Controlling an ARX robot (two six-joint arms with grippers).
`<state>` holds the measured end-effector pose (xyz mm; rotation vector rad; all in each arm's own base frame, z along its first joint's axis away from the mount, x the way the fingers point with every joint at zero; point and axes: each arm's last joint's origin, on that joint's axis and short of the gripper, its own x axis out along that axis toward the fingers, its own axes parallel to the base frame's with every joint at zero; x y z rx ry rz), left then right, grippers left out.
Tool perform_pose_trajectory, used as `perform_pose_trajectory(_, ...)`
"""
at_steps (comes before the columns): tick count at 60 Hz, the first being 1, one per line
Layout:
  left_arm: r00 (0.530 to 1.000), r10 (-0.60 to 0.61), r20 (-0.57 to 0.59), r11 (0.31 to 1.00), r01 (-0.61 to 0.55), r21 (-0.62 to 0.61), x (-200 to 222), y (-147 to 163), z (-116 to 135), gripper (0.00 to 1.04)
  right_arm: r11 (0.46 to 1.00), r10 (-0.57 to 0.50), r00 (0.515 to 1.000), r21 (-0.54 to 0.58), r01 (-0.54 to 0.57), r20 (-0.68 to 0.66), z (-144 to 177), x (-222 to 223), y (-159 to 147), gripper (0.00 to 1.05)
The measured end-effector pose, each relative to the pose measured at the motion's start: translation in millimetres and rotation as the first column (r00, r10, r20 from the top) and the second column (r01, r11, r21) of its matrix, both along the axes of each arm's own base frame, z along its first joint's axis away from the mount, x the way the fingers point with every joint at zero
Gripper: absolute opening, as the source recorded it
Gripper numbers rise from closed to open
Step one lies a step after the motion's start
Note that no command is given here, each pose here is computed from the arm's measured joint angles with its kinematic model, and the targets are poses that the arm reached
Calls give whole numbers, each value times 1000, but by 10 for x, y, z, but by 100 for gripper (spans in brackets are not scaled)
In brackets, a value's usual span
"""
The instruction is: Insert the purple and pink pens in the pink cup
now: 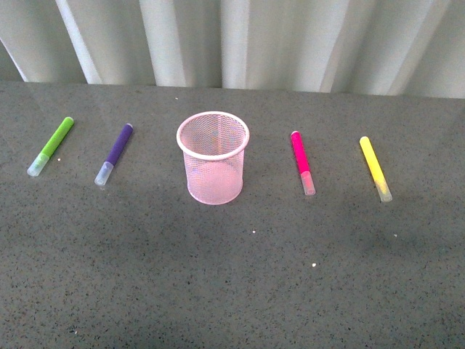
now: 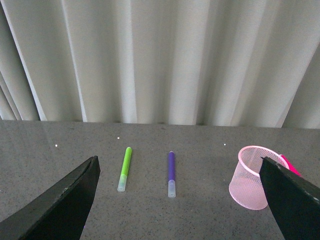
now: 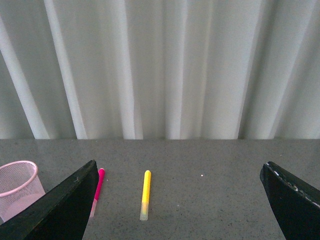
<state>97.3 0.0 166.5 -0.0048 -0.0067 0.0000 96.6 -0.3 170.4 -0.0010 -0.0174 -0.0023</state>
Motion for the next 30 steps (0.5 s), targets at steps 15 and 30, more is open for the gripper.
perform_pose_trajectory(15, 1000, 0, 0, 1000, 0, 0, 0, 0, 0, 98, 1000, 0, 1000, 0, 0, 0, 0, 0, 0, 98)
perform_pose_trajectory(30, 1000, 0, 0, 1000, 0, 0, 0, 0, 0, 98, 1000, 0, 1000, 0, 0, 0, 0, 0, 0, 98)
